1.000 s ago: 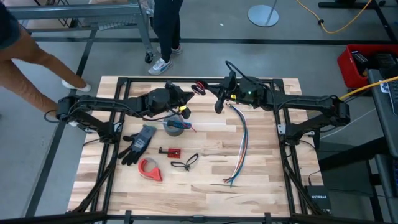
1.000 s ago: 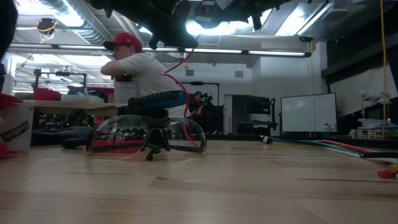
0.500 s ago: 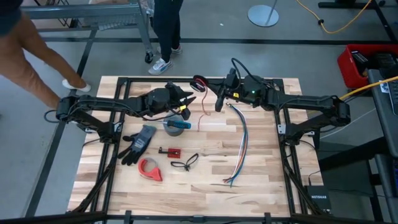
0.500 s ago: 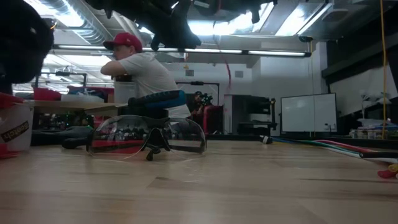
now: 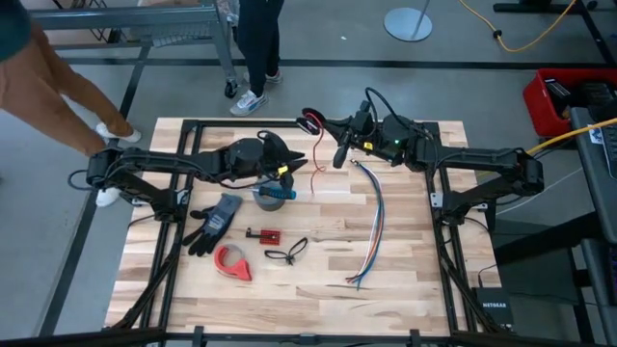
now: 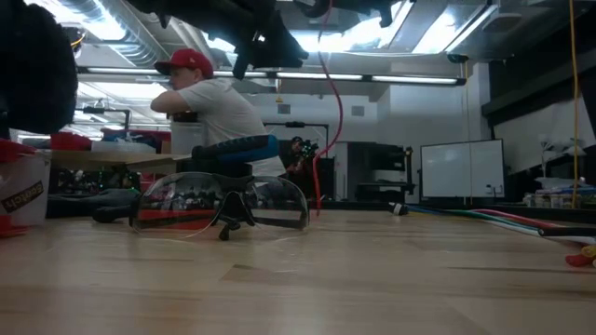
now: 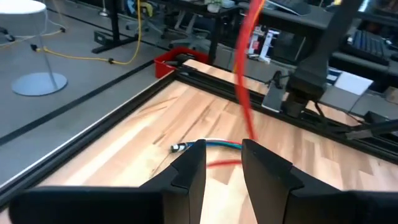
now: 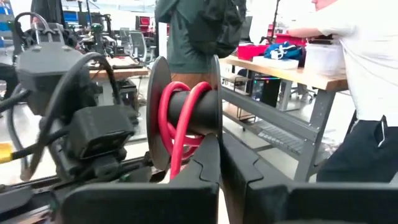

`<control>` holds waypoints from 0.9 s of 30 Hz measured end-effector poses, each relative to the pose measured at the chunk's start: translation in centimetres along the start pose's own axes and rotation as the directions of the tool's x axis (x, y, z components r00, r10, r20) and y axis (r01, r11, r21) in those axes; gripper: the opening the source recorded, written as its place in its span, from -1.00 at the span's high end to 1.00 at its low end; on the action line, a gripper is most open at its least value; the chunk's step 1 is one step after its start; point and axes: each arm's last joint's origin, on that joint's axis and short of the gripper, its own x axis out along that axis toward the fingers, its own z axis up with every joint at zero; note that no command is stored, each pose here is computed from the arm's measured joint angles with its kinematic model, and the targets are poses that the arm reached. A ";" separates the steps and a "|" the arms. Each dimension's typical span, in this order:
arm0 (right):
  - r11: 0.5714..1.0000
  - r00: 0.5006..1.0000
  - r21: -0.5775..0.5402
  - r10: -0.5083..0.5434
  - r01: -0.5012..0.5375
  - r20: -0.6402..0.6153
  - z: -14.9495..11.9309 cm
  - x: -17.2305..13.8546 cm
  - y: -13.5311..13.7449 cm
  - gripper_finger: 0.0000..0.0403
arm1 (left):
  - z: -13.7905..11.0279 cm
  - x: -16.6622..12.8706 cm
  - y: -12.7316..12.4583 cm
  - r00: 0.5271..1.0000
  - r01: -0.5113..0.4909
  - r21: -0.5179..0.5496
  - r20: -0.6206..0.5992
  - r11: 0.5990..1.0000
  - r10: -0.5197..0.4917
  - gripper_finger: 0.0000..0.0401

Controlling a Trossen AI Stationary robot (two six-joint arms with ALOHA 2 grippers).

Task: Coil cords
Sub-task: Coil the red wire into the black spool

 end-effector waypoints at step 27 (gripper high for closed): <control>0.995 0.991 0.013 0.096 -0.097 0.091 0.9 0.0 0.3 1.00 | -0.5 2.3 -1.5 0.988 0.057 0.037 0.145 0.998 -0.062 0.53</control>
